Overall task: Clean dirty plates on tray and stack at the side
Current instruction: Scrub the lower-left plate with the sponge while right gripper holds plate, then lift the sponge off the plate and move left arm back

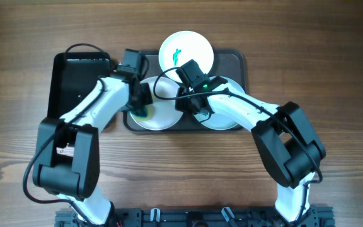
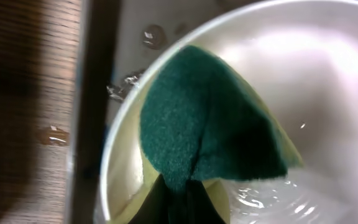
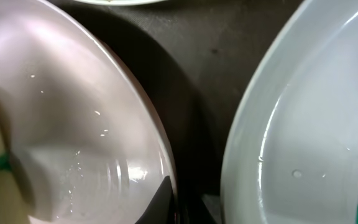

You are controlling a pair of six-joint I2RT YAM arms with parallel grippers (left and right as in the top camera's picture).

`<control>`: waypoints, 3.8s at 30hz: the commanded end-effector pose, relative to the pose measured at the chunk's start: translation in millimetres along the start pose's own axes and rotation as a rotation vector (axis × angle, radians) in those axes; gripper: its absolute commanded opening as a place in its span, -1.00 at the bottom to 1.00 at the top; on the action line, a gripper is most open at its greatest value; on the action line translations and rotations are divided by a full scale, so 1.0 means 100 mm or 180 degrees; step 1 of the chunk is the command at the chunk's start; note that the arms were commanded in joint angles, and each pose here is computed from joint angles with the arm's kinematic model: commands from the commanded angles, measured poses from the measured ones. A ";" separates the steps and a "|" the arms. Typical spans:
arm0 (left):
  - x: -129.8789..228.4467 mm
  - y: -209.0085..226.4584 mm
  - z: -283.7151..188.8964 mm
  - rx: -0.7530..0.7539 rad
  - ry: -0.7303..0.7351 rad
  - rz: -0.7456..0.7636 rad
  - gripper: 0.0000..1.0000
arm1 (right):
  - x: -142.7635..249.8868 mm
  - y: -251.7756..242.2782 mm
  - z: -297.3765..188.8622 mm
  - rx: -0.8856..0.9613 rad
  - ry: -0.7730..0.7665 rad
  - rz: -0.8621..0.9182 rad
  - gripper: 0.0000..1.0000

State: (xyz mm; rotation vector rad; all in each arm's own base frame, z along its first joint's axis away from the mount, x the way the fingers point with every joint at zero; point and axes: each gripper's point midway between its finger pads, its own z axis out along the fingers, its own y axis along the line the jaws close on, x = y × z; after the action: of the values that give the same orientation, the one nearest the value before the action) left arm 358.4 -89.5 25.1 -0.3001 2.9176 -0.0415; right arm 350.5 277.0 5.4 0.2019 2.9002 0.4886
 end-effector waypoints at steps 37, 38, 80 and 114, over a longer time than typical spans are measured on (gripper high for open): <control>-0.16 0.28 0.31 -0.0578 -0.0212 -0.0479 -0.92 | -0.03 -0.03 -0.02 0.0050 -0.0043 0.0012 -0.91; -0.11 0.30 0.31 -0.0603 -0.0156 -0.0508 -0.92 | -0.03 -0.03 -0.02 0.0050 -0.0043 0.0012 -0.91; -0.11 -0.20 -0.01 -0.0534 -0.0347 0.0227 -0.92 | -0.03 -0.03 -0.01 0.0043 -0.0048 0.0017 -0.91; -0.64 -0.23 -0.19 0.0561 -0.0210 -0.0380 -0.92 | -0.01 -0.03 -0.01 0.0036 -0.0010 -0.0013 -0.92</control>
State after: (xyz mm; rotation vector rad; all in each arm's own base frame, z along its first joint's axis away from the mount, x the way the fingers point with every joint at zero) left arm 403.2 -102.8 22.3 -0.4045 2.8756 -0.2807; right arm 355.8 272.8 5.6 0.2213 2.8833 0.4710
